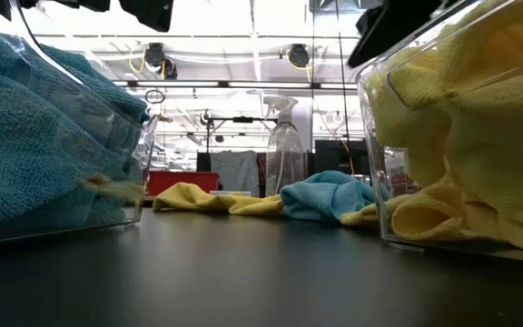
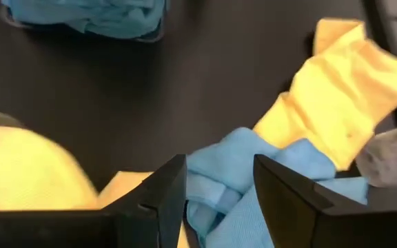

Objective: Sort microfiber towel by color & place in baskets
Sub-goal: Put the blue microfiber towel into the left transparent bin

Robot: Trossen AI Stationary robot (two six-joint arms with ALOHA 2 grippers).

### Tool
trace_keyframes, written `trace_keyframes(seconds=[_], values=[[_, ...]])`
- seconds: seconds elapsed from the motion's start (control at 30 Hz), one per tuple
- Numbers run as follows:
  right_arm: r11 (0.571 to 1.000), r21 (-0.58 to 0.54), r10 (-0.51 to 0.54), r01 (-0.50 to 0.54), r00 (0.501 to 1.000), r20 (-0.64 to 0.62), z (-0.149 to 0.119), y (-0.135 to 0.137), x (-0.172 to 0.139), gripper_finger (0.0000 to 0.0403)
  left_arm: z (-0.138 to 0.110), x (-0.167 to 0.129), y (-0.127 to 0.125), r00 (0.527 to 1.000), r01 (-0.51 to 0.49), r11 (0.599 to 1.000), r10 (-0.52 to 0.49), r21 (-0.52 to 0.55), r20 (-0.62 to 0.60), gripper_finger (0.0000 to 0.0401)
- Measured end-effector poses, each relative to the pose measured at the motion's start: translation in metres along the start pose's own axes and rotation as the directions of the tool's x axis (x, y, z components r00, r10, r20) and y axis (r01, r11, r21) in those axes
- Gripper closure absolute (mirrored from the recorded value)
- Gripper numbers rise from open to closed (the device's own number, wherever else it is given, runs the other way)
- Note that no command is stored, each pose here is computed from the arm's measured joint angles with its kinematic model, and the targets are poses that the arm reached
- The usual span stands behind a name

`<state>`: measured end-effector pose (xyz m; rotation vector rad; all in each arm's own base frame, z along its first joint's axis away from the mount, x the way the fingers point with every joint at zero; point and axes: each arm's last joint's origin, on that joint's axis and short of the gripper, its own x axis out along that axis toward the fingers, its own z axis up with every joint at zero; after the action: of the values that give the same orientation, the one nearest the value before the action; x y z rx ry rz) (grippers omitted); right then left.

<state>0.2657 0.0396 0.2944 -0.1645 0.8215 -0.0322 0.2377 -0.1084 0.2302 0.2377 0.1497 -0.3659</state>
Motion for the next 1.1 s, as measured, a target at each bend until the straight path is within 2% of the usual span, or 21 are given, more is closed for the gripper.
trace_keyframes(seconds=[0.17,0.37,0.67,0.8,0.97,1.1], values=[[1.000,0.007,0.026,-0.026,0.996,-0.080,-0.003,-0.017,0.033,0.0240,0.000,0.000,0.000,1.000,0.001,1.000,-0.001,-0.001,0.000,0.0205],[0.998,0.052,-0.008,0.020,0.977,-0.214,-0.015,-0.037,0.073,0.0236,-0.001,0.000,0.000,1.000,0.002,1.000,-0.002,-0.001,-0.006,0.0205],[0.993,0.105,-0.009,0.047,0.943,-0.331,-0.033,-0.059,0.110,0.0172,-0.001,0.000,0.000,1.000,0.003,1.000,-0.003,-0.001,-0.010,0.0205],[0.992,0.123,0.011,0.032,0.942,-0.337,-0.037,-0.067,0.122,0.0164,-0.002,0.000,-0.001,1.000,0.004,1.000,-0.004,-0.001,-0.019,0.0205],[0.994,0.109,0.013,0.029,0.932,-0.363,-0.044,-0.072,0.135,0.0187,-0.002,0.000,-0.001,1.000,0.005,1.000,-0.005,-0.004,-0.022,0.0205],[0.996,0.086,0.013,0.020,0.929,-0.371,-0.045,-0.072,0.136,0.0247,-0.002,0.000,-0.001,1.000,0.005,1.000,-0.005,-0.022,-0.023,0.0205]])
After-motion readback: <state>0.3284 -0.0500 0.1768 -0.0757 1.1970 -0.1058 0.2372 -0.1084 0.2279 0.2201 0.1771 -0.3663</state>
